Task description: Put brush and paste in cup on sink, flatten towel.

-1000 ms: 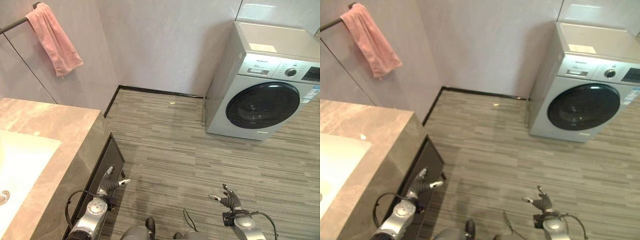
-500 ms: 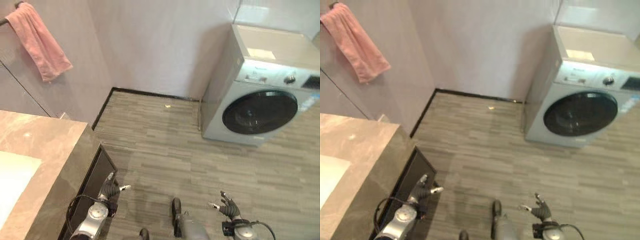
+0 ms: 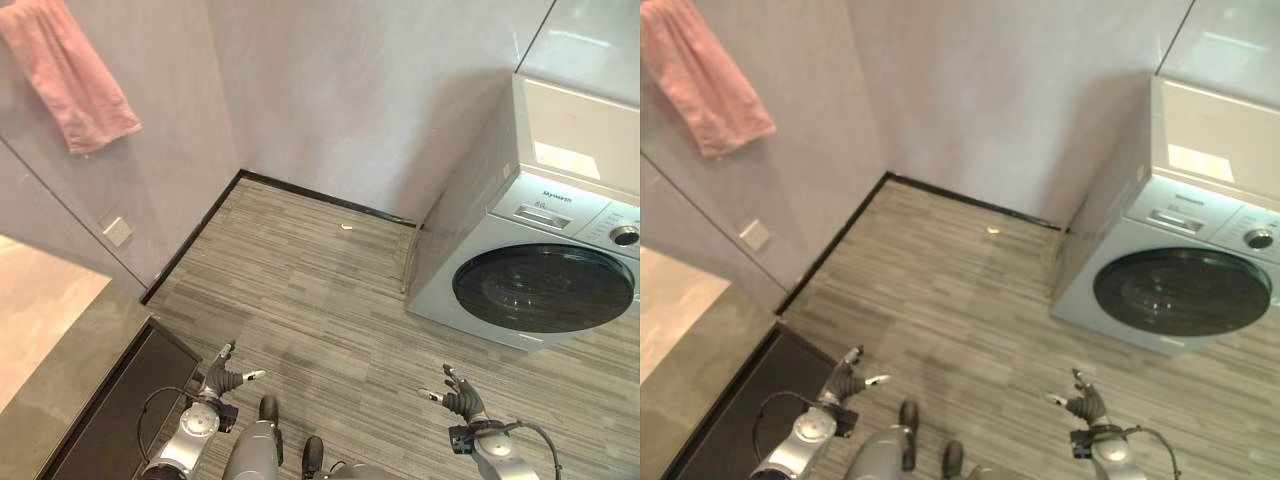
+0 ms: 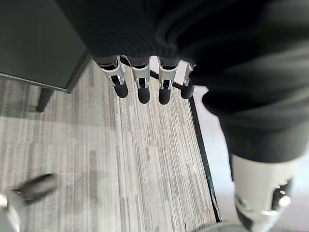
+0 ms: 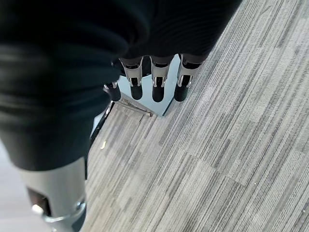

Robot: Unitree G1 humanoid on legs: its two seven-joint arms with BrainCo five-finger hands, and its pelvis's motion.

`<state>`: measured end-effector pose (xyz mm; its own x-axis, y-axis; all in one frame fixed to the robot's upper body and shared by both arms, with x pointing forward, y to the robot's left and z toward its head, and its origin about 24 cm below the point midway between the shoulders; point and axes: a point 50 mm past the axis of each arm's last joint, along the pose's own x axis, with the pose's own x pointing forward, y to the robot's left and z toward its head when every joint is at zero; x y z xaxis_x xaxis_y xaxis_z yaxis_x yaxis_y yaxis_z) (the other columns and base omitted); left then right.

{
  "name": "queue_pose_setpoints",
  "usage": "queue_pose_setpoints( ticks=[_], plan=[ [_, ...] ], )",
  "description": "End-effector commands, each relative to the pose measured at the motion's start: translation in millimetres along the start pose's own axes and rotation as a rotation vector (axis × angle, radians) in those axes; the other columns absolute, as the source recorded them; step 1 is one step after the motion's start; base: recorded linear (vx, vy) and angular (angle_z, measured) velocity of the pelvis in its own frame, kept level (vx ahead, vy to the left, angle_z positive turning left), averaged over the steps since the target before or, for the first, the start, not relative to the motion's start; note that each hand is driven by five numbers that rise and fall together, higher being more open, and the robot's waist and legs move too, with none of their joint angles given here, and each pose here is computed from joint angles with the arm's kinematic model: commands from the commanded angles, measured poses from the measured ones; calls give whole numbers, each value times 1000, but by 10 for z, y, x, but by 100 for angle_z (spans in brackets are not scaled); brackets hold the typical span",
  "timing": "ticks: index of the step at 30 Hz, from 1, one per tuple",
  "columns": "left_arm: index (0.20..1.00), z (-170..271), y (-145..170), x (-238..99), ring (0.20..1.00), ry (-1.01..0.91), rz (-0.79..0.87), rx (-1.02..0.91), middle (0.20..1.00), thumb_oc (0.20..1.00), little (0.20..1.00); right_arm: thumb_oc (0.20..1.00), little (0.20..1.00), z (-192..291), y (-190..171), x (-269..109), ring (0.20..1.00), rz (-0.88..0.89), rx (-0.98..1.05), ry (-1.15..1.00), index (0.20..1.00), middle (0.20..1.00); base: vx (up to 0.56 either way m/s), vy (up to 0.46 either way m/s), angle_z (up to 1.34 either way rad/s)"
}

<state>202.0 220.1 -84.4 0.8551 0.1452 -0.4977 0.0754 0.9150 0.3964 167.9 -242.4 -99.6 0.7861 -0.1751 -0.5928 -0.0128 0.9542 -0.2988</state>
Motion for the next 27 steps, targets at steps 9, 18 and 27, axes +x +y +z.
queue_pose_setpoints(
  ticks=[9, 18, 27],
  plan=[
    [1000, 25, 187, -22, 1000, -51, 61, 9, 1000, 1000, 1000, 1000, 1000, -95, 24, -122, 1000, 51, -83, -8, 1000, 1000, 363, 127, -30],
    [1000, 59, 285, -21, 1000, -66, 67, 35, 1000, 1000, 1000, 1000, 1000, -42, 82, -103, 1000, 82, -83, -24, 1000, 1000, 363, 193, 28],
    [1000, 146, 143, 75, 1000, -84, 24, 76, 1000, 1000, 1000, 1000, 1000, -52, 46, -125, 1000, 94, -99, -29, 1000, 1000, 335, -104, 121]
  ],
)
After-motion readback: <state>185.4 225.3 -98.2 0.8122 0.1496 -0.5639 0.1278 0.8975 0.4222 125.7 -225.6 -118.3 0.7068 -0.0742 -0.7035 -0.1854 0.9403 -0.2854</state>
